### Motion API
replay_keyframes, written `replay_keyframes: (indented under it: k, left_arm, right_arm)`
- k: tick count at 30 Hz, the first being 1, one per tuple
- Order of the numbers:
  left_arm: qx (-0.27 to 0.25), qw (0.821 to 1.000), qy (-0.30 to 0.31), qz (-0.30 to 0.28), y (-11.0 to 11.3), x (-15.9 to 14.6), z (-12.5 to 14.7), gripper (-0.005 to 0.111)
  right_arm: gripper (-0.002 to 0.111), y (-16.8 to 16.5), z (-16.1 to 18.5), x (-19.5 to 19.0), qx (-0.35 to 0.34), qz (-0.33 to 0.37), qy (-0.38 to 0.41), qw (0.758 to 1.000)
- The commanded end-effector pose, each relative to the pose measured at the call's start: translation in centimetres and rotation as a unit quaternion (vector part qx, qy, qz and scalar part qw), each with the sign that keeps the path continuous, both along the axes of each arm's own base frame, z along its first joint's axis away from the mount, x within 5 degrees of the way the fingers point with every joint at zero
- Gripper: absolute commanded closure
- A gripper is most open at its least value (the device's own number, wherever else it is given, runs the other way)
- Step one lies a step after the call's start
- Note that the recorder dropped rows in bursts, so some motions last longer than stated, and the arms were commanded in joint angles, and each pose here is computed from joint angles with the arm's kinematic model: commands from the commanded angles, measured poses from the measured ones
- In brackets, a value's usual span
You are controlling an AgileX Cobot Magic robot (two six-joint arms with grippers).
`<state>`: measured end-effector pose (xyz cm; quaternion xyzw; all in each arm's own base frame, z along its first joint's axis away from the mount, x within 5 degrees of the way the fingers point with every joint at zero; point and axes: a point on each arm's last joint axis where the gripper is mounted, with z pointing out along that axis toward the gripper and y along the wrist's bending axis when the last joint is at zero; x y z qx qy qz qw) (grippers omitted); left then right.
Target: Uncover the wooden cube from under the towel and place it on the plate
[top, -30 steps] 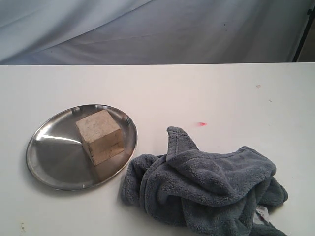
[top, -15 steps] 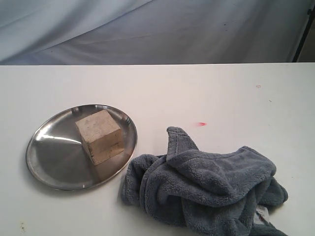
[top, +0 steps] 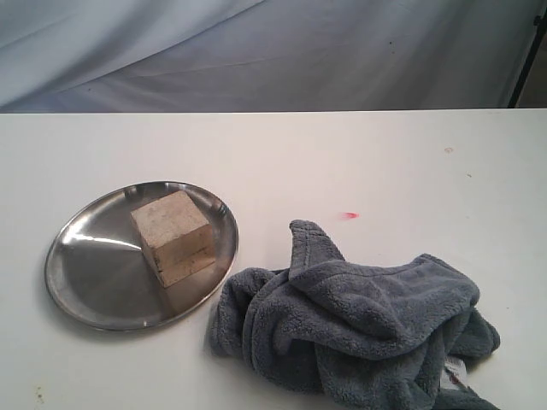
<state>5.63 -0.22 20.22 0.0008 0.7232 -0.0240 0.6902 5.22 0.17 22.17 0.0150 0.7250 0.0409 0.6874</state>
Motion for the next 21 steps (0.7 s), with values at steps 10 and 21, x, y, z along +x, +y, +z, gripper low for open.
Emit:
replay_keyframes:
  k: [10, 21]
  left_arm:
    - [-0.001, 1.0, 0.001, 0.001, 0.01, 0.01, -0.14, 0.105]
    - [-0.001, 1.0, 0.001, 0.001, 0.01, 0.01, -0.14, 0.105]
  right_arm:
    - [0.108, 0.02, -2.58, 0.37, -0.007, 0.001, 0.026, 1.0]
    - [0.108, 0.03, -2.58, 0.37, -0.004, 0.002, 0.026, 1.0]
